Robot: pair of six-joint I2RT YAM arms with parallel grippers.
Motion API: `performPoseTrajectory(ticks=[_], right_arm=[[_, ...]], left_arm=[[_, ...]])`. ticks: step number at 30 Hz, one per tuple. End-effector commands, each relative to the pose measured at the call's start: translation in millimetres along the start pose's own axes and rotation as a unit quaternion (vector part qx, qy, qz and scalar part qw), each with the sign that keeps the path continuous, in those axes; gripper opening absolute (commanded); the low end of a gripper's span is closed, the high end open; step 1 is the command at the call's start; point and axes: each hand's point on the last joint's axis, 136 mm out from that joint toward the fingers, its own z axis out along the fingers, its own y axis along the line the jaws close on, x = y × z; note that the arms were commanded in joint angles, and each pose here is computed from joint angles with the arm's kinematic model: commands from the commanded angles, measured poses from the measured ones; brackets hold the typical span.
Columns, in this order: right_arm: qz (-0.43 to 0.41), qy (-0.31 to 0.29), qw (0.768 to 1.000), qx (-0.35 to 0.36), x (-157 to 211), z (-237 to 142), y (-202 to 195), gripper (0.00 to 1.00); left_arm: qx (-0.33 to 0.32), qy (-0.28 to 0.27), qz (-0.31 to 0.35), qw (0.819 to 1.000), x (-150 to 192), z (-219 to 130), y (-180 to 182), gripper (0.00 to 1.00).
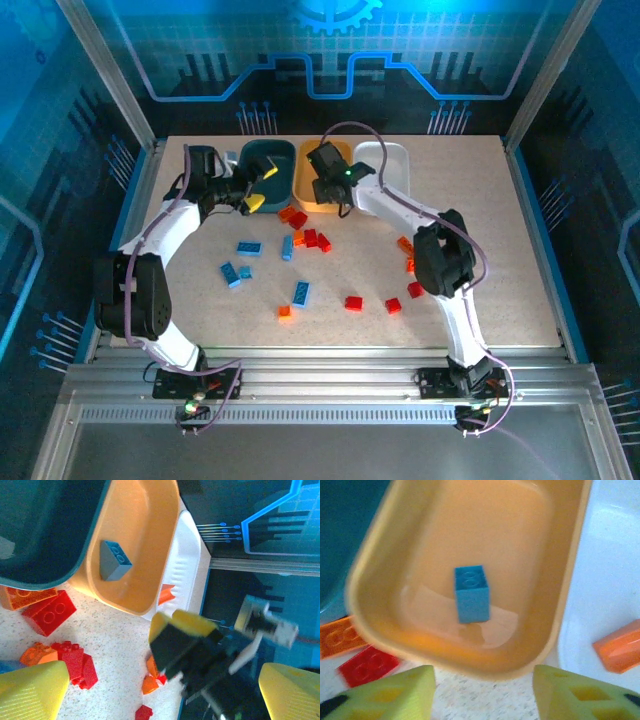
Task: Sort the legos into containers by color
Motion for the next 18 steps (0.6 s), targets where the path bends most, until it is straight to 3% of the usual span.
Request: performPoseTrajectory(ticks=[1,4,9,18], right_arm=[[-0.021,0.009,0.999,-0.047,32,-26,19,0.51],[-0.056,0.054,0.994,-0.081,79,-21,30,0.50],[-0.093,0.099,0.984,-0.119,124,-11,48,0.56],[-0.105,0.122,0.982,-0.100,135,28,51,0.50]], left_arm=[[0.038,0.017,-0.027,0.999,7,-4,-13,0.99],[0.047,0.033,-0.038,0.998,15,6,-13,0.99],[0.039,0.054,-0.034,0.997,29,18,-10,0.99],[0.025,0.071,-0.021,0.997,41,27,-7,0.99]])
